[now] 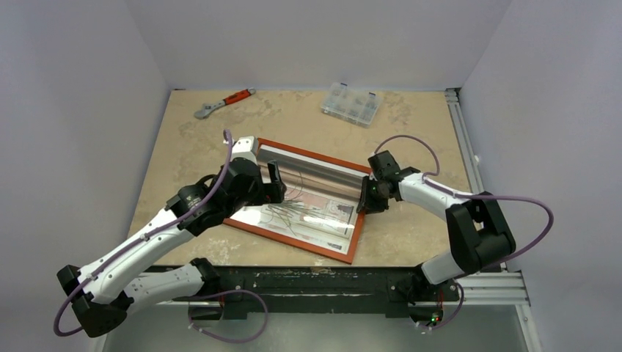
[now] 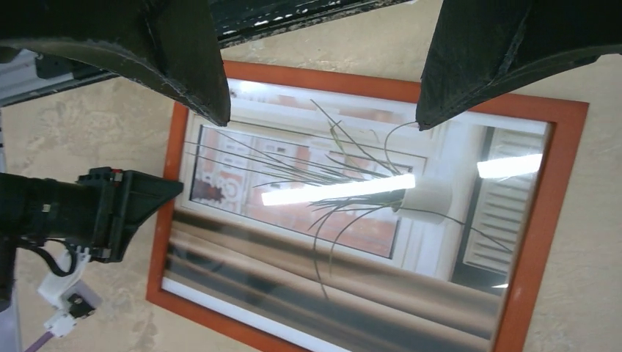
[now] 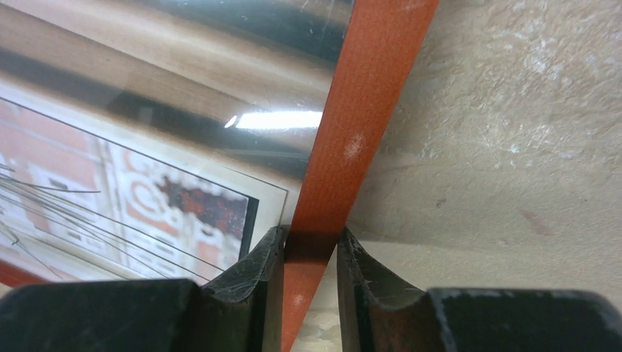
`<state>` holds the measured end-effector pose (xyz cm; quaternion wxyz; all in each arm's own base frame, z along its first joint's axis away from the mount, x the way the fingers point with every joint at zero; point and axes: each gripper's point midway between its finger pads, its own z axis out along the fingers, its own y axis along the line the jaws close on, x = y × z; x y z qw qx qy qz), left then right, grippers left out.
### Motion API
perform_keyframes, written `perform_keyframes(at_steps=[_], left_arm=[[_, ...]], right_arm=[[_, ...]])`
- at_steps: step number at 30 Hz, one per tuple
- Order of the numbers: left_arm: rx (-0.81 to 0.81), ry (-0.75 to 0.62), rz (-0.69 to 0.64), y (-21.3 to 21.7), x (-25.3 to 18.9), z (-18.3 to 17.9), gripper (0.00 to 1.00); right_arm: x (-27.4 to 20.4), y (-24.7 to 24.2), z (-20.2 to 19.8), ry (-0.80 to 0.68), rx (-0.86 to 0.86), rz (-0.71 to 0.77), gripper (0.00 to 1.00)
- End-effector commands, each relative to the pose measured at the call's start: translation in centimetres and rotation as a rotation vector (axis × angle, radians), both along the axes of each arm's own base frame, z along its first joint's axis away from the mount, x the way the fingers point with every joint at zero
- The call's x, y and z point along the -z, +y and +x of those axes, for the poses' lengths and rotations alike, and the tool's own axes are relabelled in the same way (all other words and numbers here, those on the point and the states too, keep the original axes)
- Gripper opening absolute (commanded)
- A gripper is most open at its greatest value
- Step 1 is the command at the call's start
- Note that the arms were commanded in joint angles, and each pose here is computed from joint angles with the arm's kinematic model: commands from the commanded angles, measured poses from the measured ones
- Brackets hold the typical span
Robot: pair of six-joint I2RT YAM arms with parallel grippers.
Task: Put the photo into the frame
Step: Adjust the photo frame at the center of the board.
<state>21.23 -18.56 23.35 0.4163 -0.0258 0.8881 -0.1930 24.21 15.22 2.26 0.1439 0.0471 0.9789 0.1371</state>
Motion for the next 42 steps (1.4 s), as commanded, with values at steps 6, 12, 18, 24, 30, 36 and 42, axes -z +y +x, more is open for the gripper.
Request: perform_keyframes(at_steps=[6, 12, 18, 24, 30, 36, 42], left_arm=[[-0.087, 0.107, 0.113, 3.5, 5.5, 1.0, 0.97], [-0.162, 0.229, 0.137, 5.7, 9.8, 1.5, 0.98], [-0.238, 0.366, 0.149, 7.6, 14.0, 1.7, 1.00], [-0.251, 0.474, 0.127, 7.7, 17.4, 1.6, 1.00], [-0.224, 0.579, 0.131, 6.9, 20.1, 1.3, 1.00], [-0.173, 0.648, 0.101, 5.7, 21.7, 0.8, 0.99], [-0.078, 0.640, 0.002, 3.4, 21.1, -0.5, 0.97]], right_arm=[[-0.9, -5.5, 3.9, -0.072, 0.029, -0.353, 0.00], [0.9, -7.5, 5.0, 0.067, 0.123, -0.264, 0.03], [-1.6, -6.8, 5.6, -0.021, 0.125, -0.152, 0.82], [-3.4, -5.4, 3.4, -0.054, 0.092, -0.042, 0.97], [-1.6, -3.9, 1.0, 0.003, 0.095, 0.063, 0.98], [-0.5, -2.6, 1.3, 0.045, 0.085, 0.117, 0.98], [-0.6, 0.3, 2.8, 0.056, 0.024, 0.140, 0.97]])
